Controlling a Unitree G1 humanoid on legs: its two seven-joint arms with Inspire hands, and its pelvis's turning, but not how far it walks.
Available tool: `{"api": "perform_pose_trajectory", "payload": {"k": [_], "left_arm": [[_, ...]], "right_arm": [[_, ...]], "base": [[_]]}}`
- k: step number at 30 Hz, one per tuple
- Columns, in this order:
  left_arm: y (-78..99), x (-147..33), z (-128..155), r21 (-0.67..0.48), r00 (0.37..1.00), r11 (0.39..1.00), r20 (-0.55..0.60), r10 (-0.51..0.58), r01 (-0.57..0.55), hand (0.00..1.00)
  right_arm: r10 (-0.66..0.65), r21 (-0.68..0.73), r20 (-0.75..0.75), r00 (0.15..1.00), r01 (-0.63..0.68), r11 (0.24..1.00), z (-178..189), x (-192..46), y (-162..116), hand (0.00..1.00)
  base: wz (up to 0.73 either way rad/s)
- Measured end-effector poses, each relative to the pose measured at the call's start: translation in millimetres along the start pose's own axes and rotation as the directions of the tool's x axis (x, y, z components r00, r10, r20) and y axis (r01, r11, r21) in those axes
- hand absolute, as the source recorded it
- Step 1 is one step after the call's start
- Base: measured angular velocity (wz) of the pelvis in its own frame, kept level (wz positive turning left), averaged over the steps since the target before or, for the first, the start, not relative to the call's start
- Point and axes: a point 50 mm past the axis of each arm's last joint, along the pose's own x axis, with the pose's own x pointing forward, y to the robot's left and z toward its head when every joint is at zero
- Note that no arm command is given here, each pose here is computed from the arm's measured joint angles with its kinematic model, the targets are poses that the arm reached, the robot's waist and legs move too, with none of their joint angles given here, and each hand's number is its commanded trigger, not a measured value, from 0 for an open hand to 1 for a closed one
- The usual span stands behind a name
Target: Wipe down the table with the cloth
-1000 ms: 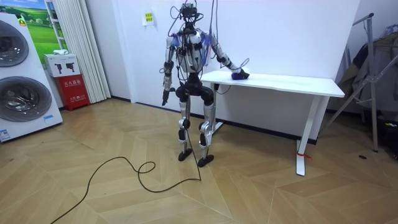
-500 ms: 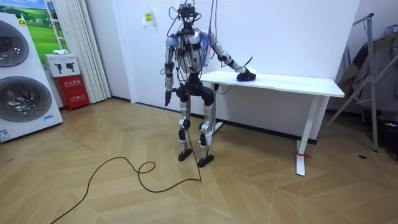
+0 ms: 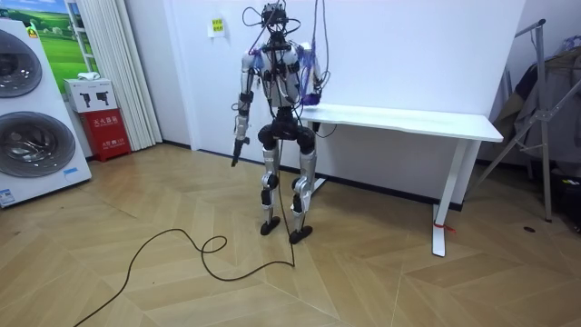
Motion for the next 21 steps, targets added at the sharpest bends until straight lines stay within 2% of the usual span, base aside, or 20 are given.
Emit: {"api": "perform_pose_trajectory", "payload": {"k": [3, 6, 12, 17, 19, 21], "left_arm": [[6.1, -2.2, -19.6, 0.038, 0.999, 0.999, -0.033, 0.029, -0.027, 0.00], [16.1, -2.1, -16.0, 0.032, 0.998, 0.997, 0.003, 0.066, -0.067, 0.00], [18.4, -2.2, -14.0, 0.027, 0.995, 0.995, 0.023, 0.094, -0.094, 0.00], [18.0, -2.2, -11.2, 0.023, 0.994, 0.994, 0.029, 0.109, -0.110, 0.00], [12.0, -1.8, -2.0, 0.022, 0.994, 0.995, 0.046, 0.096, -0.097, 0.00], [-3.2, -2.2, 1.0, 0.047, 0.998, 0.997, 0.035, 0.058, -0.060, 0.00]], "right_arm": [[-0.078, 0.117, -0.081, 0.994, 0.087, 0.989, -52.8, -14.1, 3.2, 1.00], [-0.117, 0.153, -0.223, 0.968, 0.153, 0.976, -108.4, -34.8, 5.2, 1.00], [-0.166, 0.175, -0.489, 0.856, 0.284, 0.943, -189.1, -81.1, 11.6, 1.00], [-0.195, 0.136, -0.534, 0.823, 0.311, 0.941, -198.0, -87.7, 8.0, 1.00], [-0.198, 0.135, -0.535, 0.821, 0.314, 0.940, -186.0, -78.8, 8.1, 1.00], [-0.184, 0.138, -0.442, 0.878, 0.270, 0.953, -139.9, -52.2, 7.6, 1.00]], "base": [[0.26], [0.07], [-0.18], [-0.31], [-0.34], [-0.54]]}}
